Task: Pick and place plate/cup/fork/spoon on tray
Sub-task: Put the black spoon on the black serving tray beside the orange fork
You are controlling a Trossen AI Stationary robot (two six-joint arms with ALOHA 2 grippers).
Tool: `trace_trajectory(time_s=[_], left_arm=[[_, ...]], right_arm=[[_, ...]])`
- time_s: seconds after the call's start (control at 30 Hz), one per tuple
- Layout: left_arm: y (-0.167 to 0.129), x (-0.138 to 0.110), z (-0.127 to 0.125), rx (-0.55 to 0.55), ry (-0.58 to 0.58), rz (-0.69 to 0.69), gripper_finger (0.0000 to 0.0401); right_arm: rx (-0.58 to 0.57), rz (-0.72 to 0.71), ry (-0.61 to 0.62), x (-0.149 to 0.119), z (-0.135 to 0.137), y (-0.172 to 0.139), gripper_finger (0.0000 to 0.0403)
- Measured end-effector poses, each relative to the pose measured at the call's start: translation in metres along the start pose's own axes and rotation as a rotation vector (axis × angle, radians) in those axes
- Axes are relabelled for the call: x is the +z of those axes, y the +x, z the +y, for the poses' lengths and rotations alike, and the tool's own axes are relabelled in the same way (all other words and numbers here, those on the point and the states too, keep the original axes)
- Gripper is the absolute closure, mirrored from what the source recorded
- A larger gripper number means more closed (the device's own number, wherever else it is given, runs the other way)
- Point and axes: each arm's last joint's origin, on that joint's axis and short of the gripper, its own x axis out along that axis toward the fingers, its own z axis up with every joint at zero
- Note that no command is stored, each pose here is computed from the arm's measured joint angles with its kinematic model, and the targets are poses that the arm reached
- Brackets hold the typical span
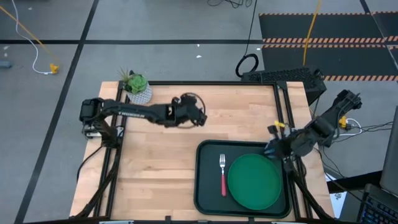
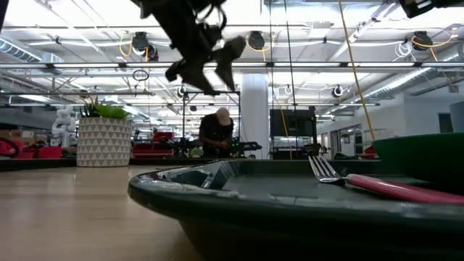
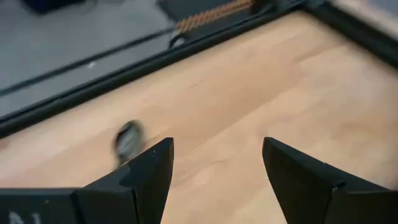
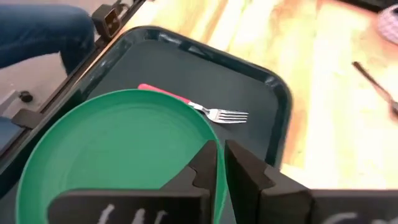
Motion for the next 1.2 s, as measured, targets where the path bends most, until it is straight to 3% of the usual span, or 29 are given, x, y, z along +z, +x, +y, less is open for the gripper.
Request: trace_trajectory(time_s=[0.27,0.4,0.63,0.8,1.2], left_arm=[[0.035,0.002,0.036,0.076,0.091,0.167,0.0155],[0.053,0.000,0.054,0.049,0.107,0.295,0.0153],[0.088,-0.007,0.081,0.012,0.183,0.435,0.0121],[0.105,-0.018,0.098,0.045,0.254,0.530,0.0102],[0.120,-0.019,0.113,0.087,0.302,0.528,0.0115]], right_arm=[[-0.005,-0.018,-0.007,-0.008,-0.006,-0.013,0.0381],[-0.003,-0.019,-0.045,-0.007,-0.006,-0.013,0.0381],[-0.003,-0.017,-0.110,-0.007,-0.005,-0.012,0.0381],[-0.004,-0.014,-0.122,-0.007,-0.005,-0.012,0.0381],[-0.005,-0.010,-0.113,-0.008,-0.005,-0.012,0.0381]])
